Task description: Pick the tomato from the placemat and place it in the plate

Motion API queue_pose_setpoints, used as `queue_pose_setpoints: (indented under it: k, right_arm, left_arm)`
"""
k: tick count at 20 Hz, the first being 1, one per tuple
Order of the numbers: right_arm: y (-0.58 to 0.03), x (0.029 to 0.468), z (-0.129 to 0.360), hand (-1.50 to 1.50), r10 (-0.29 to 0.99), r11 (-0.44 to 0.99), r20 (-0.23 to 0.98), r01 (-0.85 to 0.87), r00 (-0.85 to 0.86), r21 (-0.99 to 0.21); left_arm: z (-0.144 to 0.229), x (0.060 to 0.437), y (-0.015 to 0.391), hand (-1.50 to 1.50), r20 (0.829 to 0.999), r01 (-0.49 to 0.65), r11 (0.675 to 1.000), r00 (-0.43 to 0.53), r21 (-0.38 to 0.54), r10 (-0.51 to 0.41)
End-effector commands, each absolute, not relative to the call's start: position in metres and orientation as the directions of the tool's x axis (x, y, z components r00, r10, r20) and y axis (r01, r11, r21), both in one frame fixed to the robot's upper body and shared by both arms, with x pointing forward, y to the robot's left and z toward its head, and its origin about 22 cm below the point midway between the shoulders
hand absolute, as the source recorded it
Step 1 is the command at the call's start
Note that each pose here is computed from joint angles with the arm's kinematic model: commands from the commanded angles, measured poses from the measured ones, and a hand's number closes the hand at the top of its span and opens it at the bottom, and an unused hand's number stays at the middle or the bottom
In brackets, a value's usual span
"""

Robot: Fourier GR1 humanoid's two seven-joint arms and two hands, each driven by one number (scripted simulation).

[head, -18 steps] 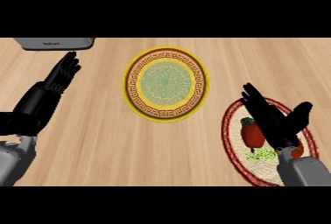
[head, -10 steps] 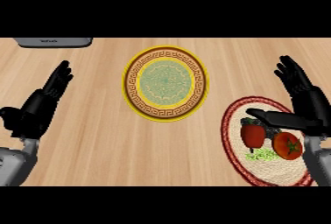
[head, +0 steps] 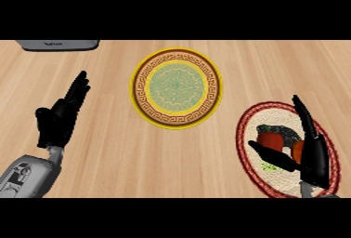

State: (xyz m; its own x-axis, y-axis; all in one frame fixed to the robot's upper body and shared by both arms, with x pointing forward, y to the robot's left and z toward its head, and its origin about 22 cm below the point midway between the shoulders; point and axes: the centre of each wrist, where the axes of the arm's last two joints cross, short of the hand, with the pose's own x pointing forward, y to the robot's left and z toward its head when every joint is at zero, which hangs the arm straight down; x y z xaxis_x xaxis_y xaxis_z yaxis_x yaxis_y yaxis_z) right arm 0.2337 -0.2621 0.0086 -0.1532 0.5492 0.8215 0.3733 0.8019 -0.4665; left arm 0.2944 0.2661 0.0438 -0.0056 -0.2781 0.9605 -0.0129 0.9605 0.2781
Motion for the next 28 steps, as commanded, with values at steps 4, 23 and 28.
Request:
queue_pose_setpoints:
  k: [4, 23, 28]
  right_arm:
    - [-0.268, 0.188, 0.026, -1.50, 0.735, 0.620, 0.658, 0.557, -0.164, -0.553]
    - [-0.300, 0.142, 0.141, -1.50, 0.798, 0.446, 0.458, 0.128, 0.391, -0.886]
    - [-0.309, 0.155, 0.131, -1.50, 0.794, 0.470, 0.470, 0.101, 0.386, -0.877]
  left_arm:
    - [0.034, 0.294, 0.264, 0.00, 0.961, -0.013, 0.961, 0.024, 0.276, -0.275]
    - [0.040, 0.292, 0.248, 0.00, 0.963, 0.002, 0.963, 0.007, 0.271, -0.271]
    - [0.054, 0.299, 0.265, 0.00, 0.956, -0.007, 0.956, 0.006, 0.293, -0.293]
